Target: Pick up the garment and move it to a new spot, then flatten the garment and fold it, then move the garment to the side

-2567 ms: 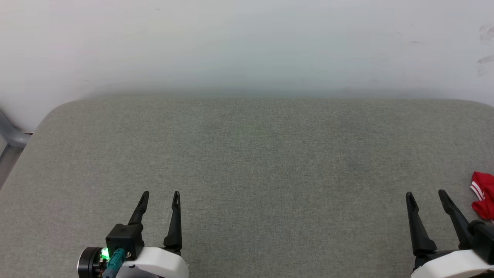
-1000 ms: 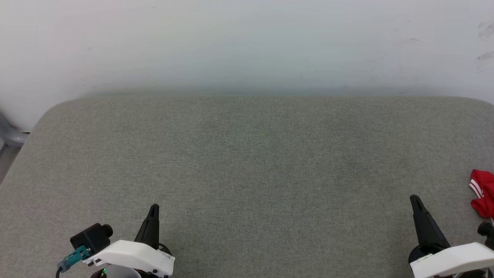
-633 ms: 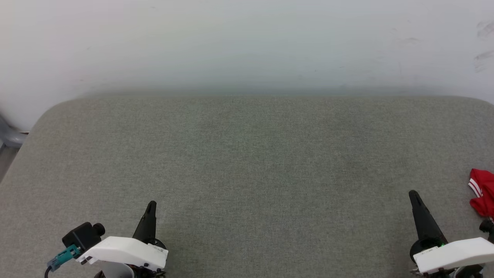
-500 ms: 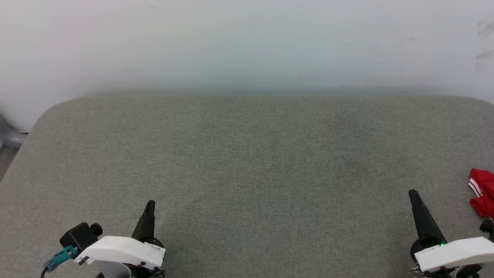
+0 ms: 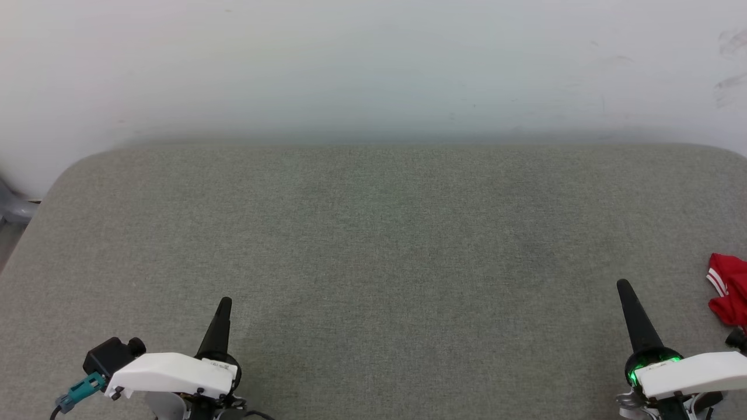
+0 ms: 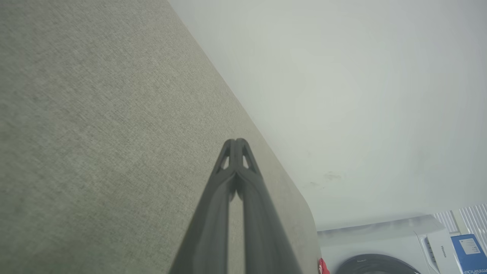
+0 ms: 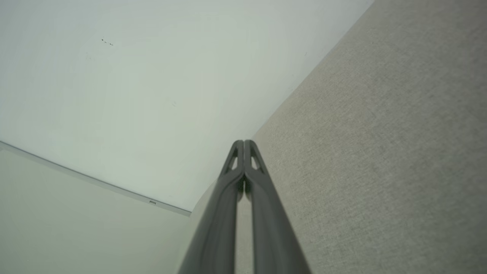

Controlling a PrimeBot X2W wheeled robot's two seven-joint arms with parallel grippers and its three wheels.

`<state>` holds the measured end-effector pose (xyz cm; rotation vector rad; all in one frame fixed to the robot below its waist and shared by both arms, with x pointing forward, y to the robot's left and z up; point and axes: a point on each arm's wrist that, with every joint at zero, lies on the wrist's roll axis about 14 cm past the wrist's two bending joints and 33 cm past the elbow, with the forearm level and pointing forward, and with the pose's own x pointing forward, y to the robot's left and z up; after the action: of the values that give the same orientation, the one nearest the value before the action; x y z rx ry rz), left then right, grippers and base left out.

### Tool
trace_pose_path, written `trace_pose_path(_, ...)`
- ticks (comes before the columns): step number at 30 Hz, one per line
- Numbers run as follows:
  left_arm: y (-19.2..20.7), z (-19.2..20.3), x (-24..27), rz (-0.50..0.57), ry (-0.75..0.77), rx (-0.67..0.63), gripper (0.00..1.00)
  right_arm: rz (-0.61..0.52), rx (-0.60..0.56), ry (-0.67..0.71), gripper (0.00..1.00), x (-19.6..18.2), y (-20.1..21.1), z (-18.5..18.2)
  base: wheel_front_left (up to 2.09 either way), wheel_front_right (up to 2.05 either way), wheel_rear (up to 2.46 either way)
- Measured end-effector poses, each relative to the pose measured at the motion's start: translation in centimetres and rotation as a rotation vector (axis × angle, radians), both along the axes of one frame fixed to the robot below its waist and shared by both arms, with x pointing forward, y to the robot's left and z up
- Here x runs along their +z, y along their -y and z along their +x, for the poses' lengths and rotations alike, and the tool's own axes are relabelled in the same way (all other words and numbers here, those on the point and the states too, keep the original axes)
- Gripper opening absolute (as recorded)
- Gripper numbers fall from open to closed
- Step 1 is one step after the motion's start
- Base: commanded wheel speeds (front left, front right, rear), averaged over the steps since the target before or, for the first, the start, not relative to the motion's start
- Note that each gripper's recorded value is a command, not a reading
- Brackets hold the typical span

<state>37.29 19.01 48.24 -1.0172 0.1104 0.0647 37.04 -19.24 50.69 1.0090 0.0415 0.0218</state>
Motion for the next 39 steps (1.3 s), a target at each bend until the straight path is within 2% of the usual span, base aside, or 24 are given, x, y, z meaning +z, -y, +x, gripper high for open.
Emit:
trace_pose_path(19,-0.3,0.6,0.6,-0.214,0.025,0.016,0.00,0.214,-0.014,-0.001,0.00,-0.1,0.2,0.7,0.00,0.00,0.00)
trace_pose_path(39,-0.7,1.0,1.3,-0.380,0.061,0.027,0.00,0.385,-0.031,-0.002,0.00,-0.3,0.5,1.2,0.00,0.00,0.00)
